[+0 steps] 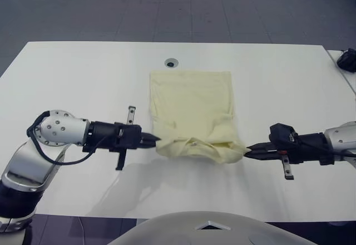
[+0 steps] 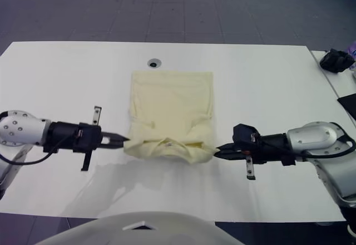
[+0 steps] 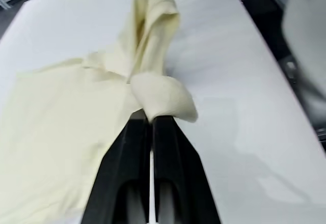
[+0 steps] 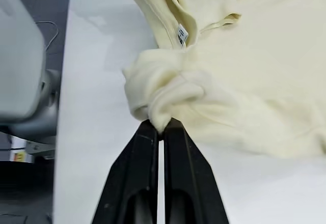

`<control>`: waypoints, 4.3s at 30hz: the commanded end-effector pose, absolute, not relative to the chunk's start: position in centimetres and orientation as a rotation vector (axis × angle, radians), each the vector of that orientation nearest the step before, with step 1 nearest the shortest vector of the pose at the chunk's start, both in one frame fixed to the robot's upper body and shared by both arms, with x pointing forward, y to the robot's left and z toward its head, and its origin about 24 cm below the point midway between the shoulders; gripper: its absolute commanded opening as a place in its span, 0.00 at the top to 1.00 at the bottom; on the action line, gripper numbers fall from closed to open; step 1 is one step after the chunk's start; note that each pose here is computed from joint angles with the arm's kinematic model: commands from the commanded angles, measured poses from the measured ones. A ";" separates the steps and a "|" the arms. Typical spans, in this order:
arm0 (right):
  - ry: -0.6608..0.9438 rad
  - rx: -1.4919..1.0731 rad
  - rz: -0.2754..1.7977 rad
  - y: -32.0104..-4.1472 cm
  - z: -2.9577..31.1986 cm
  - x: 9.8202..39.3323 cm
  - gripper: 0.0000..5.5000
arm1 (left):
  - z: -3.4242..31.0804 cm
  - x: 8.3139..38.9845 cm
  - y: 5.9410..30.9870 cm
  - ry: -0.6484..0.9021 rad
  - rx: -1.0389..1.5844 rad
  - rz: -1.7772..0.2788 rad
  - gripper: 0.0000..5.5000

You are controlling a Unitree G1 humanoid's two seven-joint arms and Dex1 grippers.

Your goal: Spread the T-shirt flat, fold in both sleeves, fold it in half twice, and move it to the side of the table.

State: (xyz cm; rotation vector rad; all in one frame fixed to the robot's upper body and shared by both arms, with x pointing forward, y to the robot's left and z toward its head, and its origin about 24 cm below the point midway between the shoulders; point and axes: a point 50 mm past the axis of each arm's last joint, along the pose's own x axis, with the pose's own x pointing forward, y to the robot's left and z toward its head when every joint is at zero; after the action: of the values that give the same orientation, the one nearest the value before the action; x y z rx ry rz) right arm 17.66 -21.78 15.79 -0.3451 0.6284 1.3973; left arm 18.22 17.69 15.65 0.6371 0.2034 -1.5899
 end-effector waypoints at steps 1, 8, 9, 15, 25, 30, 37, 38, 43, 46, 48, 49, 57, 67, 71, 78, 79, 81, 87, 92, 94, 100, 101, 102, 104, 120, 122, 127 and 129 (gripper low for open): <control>0.680 -0.266 1.416 -22.0 17.7 17.4 1.00 | 17.2 17.7 18.4 0.252 0.649 -1.606 1.00; 0.616 -0.141 1.312 -22.4 18.1 22.5 1.00 | 18.5 22.4 19.9 0.315 0.496 -1.572 1.00; 0.613 -0.137 1.301 -22.3 17.9 24.0 1.00 | 18.4 23.6 20.1 0.330 0.461 -1.574 1.00; 0.631 -0.104 1.267 -21.0 16.6 31.7 1.00 | 17.1 31.2 19.7 0.460 0.283 -1.531 1.00; 0.698 -0.117 1.152 -20.4 13.7 36.4 1.00 | 13.7 37.0 17.8 0.567 0.271 -1.283 1.00; 0.689 -0.114 1.025 -21.4 13.0 37.1 1.00 | 12.6 37.8 17.8 0.547 0.246 -1.148 1.00; 0.718 -0.029 0.889 -21.5 11.1 37.1 1.00 | 9.1 37.2 19.2 0.649 0.203 -0.961 1.00; 0.717 0.017 0.863 -21.4 10.8 37.2 1.00 | 8.6 37.0 19.5 0.667 0.165 -0.944 0.95; 0.694 0.296 0.733 -20.6 9.7 37.2 0.93 | 7.2 36.7 19.6 0.645 -0.004 -0.843 0.81; 0.663 0.401 0.661 -20.8 9.6 37.3 0.84 | 7.8 37.4 19.1 0.584 -0.081 -0.757 0.71; 0.619 0.463 0.571 -21.2 9.8 37.6 0.78 | 8.2 37.9 19.1 0.545 -0.122 -0.682 0.65; 0.602 0.466 0.520 -21.5 9.9 37.8 0.75 | 8.3 38.1 19.2 0.533 -0.128 -0.645 0.62; 0.446 0.264 0.557 -21.5 12.1 39.0 0.51 | 11.4 39.6 19.6 0.298 0.030 -0.561 0.36; 0.556 0.194 0.722 -16.9 7.0 37.5 0.79 | 6.1 35.1 14.7 0.266 0.322 -0.872 0.47; 0.659 0.161 0.472 -20.4 3.2 35.7 0.91 | 2.0 33.4 13.9 0.394 0.462 -0.907 0.59; 0.703 0.201 0.478 -21.4 1.7 34.3 1.00 | 1.5 33.6 13.6 0.404 0.455 -0.923 0.82; 0.658 0.245 0.512 -20.9 2.5 34.8 1.00 | 1.9 33.6 13.4 0.378 0.456 -0.953 0.79; 0.553 0.331 0.565 -20.3 4.5 35.8 1.00 | 2.7 33.6 13.0 0.336 0.458 -1.015 0.76; 0.289 0.361 0.404 -23.3 9.4 36.9 0.84 | 6.3 34.6 13.5 0.203 0.552 -1.057 0.59; 0.444 -0.071 0.340 -25.0 6.8 34.1 0.69 | 8.6 34.9 14.5 0.121 0.575 -1.020 0.44; 0.440 -0.099 0.335 -24.8 6.7 34.0 0.63 | 9.8 34.7 14.8 0.079 0.561 -0.995 0.37; 0.219 -0.106 0.475 -22.0 11.2 35.7 0.46 | 10.7 30.4 15.7 0.078 0.587 -1.012 0.19; 0.210 -0.119 0.504 -21.6 11.6 35.9 0.43 | 10.3 29.4 15.5 0.097 0.585 -1.033 0.16; 0.221 -0.150 0.544 -21.2 11.6 36.0 0.41 | 9.9 28.4 15.2 0.118 0.588 -1.049 0.14; 0.252 -0.279 0.597 -20.6 11.2 36.3 0.35 | 8.9 27.5 15.2 0.149 0.655 -1.020 0.08; 0.388 -1.093 0.987 -22.4 7.2 33.6 0.02 | 6.2 29.5 17.0 0.219 1.180 -1.121 0.02; 0.426 -1.060 1.013 -22.4 7.4 32.8 0.02 | 6.8 31.4 16.9 0.191 1.263 -1.160 0.02; 0.432 -0.859 1.175 -18.7 7.2 29.7 0.02 | 9.5 36.5 16.6 0.144 1.500 -1.089 0.02; 0.376 -0.779 1.214 -16.6 7.0 28.7 0.02 | 10.2 37.7 16.3 0.143 1.578 -1.035 0.02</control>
State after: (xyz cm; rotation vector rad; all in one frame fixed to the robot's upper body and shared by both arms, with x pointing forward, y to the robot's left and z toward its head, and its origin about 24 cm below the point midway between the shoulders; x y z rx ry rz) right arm 31.55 -19.58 8.75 -0.9306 0.3562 1.0820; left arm 35.53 16.33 9.56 1.4007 0.0955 -1.0840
